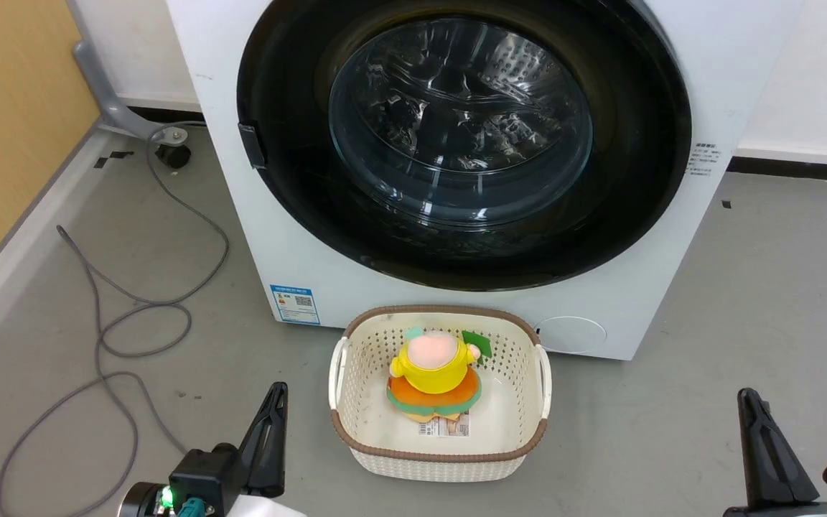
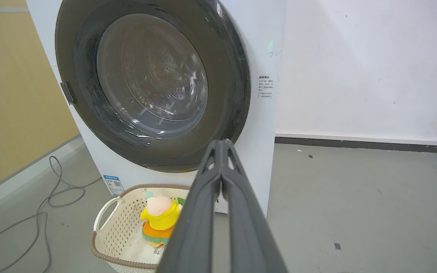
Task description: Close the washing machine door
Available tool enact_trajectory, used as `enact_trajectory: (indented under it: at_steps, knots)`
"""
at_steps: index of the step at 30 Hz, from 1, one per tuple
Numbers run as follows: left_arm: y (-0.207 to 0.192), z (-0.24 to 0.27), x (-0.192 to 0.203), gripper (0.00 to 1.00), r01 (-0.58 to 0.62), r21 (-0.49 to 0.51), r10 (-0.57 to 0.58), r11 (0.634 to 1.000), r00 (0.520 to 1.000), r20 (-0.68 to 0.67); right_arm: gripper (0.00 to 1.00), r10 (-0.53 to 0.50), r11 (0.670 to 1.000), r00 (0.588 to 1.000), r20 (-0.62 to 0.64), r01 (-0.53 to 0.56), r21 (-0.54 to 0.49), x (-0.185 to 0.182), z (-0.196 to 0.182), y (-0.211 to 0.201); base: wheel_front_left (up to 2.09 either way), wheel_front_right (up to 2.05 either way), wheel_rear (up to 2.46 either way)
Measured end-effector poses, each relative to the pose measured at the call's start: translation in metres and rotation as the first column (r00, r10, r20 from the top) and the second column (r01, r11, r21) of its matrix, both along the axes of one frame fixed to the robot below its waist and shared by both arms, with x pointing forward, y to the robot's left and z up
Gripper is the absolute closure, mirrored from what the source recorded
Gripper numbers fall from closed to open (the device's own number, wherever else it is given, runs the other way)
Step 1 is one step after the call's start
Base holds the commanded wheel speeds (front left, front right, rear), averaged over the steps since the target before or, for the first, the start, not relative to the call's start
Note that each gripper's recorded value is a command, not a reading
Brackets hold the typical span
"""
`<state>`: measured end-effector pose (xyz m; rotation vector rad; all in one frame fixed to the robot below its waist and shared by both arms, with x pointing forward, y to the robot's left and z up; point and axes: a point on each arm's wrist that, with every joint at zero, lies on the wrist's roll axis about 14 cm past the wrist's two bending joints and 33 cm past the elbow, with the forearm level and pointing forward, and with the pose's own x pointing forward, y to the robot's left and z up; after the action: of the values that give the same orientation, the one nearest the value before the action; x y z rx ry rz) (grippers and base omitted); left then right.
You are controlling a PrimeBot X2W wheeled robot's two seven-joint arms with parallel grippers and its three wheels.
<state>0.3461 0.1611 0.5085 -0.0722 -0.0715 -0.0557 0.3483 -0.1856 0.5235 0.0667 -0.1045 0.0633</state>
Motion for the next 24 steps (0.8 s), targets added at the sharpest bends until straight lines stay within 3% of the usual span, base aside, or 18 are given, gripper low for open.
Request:
enact_trajectory:
  at_steps: [24]
  knots:
    - [0.0031,0.0013,0.0045,1.0,-0.007,0.027,0.008,1.0,1.0,-0.022,1.0,0.015,0.999,0.999,-0.029,-0.016,-0.028,0.0036,-0.0018,0.0055,0.0,0.0,0.0]
